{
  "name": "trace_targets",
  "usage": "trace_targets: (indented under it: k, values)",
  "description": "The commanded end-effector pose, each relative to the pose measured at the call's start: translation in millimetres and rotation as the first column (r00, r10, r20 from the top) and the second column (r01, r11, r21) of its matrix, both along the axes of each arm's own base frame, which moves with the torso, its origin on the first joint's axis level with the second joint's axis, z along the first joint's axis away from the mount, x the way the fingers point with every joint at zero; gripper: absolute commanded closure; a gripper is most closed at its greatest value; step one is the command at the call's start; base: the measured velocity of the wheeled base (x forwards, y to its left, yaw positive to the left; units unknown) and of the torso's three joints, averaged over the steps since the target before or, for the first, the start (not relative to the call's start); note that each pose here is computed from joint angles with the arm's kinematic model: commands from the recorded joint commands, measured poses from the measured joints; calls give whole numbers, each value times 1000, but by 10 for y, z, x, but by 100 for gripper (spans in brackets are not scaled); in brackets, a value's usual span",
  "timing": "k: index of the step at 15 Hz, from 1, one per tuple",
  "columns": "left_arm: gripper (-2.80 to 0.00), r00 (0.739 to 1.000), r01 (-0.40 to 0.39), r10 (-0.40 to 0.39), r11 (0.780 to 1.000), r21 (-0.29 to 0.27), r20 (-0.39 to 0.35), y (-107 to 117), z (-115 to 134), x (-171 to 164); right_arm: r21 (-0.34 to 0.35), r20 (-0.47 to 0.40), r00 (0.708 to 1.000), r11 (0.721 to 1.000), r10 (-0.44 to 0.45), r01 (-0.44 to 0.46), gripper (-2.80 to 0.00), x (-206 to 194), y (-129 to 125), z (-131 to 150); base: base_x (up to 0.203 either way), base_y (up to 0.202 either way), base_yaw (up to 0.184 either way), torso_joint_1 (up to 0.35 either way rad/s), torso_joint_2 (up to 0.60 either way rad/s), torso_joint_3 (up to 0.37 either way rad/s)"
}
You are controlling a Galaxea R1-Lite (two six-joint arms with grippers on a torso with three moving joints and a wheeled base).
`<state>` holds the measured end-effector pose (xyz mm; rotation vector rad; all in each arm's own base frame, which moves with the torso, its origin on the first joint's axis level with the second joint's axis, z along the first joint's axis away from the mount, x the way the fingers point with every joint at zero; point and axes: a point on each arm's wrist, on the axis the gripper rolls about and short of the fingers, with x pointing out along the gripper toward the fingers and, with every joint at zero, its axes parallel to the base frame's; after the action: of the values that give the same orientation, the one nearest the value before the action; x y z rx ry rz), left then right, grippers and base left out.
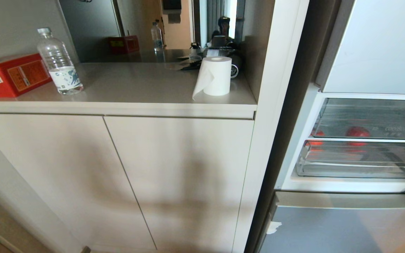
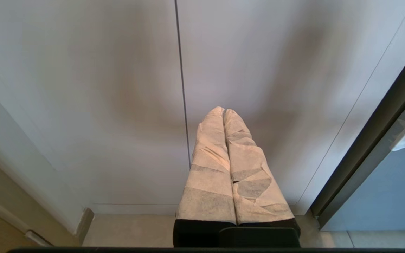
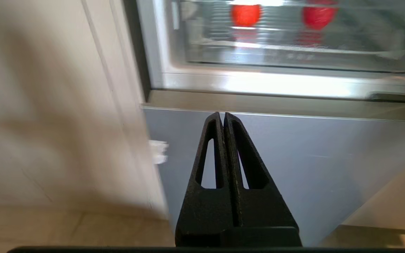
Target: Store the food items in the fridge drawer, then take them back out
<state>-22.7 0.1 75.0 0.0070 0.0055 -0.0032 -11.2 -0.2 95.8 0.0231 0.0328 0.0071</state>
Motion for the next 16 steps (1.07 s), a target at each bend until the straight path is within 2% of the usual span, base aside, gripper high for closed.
trace_targets:
  k: [1,4,5,7,10,13,16]
  values:
    - [0,1000,0,0,1000,1,-1,0,0,1,43,-162,987,999,12,-5,0,277,5,164,0,0,0,0,0,0]
    - [0,1000,0,0,1000,1,-1,0,0,1,129,-355,934,992,51,-6,0,832,49,327,0,0,0,0,0,0]
    - [0,1000,0,0,1000,1,-1,0,0,1,145,-400,914,989,63,-5,-280,1019,73,327,0,0,0,0,0,0]
    - [0,1000,0,0,1000,1,-1,0,0,1,169,-452,888,986,81,-3,-280,1418,132,279,0,0,0,0,0,0]
    - [0,1000,0,0,1000,1,-1,0,0,1,185,-467,880,983,90,-3,-280,1875,202,127,0,0,0,0,0,0]
    - [0,1000,0,0,1000,1,-1,0,0,1,163,-416,905,986,94,-27,-280,2256,255,-36,0,0,0,0,0,0]
    - [0,1000,0,0,1000,1,-1,0,0,1,120,-294,951,991,99,-66,-280,2555,291,-113,0,0,0,0,0,0]
